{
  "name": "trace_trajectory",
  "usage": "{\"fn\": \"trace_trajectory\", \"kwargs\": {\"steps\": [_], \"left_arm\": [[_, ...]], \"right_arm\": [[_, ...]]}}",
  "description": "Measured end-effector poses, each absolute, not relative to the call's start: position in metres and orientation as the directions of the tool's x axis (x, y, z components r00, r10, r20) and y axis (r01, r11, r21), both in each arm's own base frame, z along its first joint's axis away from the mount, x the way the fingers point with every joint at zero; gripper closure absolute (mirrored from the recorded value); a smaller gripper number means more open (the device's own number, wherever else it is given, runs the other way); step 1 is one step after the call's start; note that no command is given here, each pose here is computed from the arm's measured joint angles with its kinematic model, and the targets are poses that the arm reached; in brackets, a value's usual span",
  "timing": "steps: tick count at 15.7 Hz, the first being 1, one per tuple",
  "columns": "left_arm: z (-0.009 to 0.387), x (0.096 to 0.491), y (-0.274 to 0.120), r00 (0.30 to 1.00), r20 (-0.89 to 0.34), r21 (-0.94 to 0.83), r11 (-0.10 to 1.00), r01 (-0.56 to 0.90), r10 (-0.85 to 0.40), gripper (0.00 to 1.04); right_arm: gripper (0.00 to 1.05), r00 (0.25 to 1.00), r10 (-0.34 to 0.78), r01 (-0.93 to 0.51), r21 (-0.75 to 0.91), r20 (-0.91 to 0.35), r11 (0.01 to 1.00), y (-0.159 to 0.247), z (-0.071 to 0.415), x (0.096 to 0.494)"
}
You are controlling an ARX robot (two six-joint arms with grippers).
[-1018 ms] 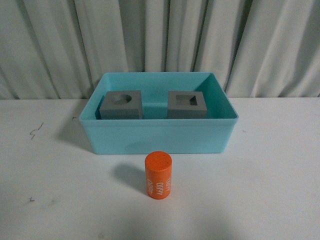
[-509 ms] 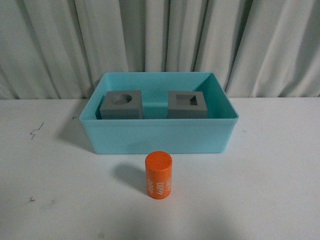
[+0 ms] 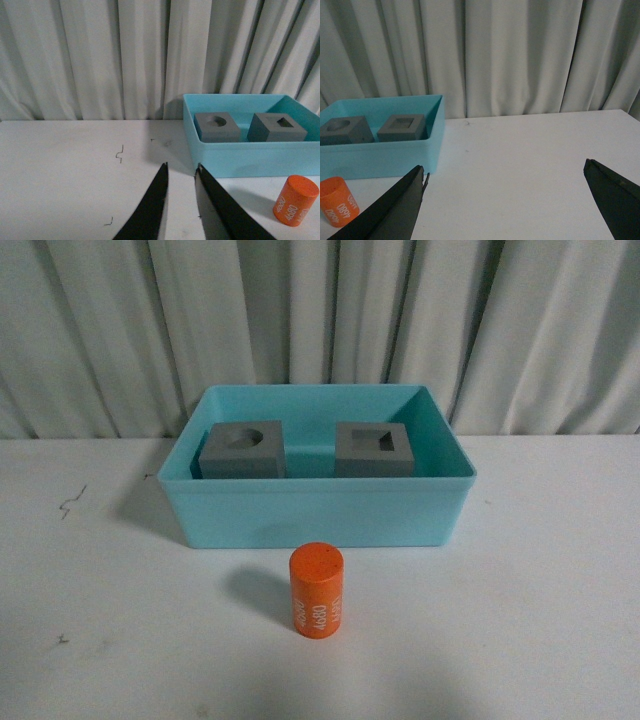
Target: Place gray and orange parts in blue box
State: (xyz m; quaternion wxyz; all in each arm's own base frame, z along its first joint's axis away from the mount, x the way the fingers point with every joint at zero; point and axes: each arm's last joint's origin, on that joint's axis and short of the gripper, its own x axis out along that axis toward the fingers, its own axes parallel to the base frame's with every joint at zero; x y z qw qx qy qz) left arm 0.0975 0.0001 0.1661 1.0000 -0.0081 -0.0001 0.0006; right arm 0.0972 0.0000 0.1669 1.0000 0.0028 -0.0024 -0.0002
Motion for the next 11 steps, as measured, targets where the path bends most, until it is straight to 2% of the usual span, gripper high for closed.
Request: {"fn": "trace_trajectory", "kwargs": {"steps": [6, 7, 8, 11], "left_arm": [[0.1661, 0.0975, 0.0001, 1.0, 0.0, -0.016, 1.0, -0.001, 0.001, 0.13], [0.1661, 0.0975, 0.0001, 1.0, 0.0, -0.015, 1.0, -0.001, 0.001, 0.05], [0.1661, 0.0975, 0.0001, 1.0, 0.0, -0.015, 1.0, -0.001, 0.001, 0.08], [0.1661, 0.0975, 0.0001, 1.0, 0.0, -0.015, 1.0, -0.001, 0.001, 0.07]], "right_arm": [[0.06, 1.0, 0.0, 0.0, 0.006, 0.005, 1.0, 0.0, 0.1669, 0.0972], [0.06, 1.0, 0.0, 0.0, 0.006, 0.005, 1.0, 0.0, 0.1669, 0.0972], [0.06, 1.0, 0.0, 0.0, 0.006, 0.005, 1.0, 0.0, 0.1669, 0.0972], [0.06, 1.0, 0.0, 0.0, 0.006, 0.004, 1.0, 0.0, 0.1668, 0.0972]]}}
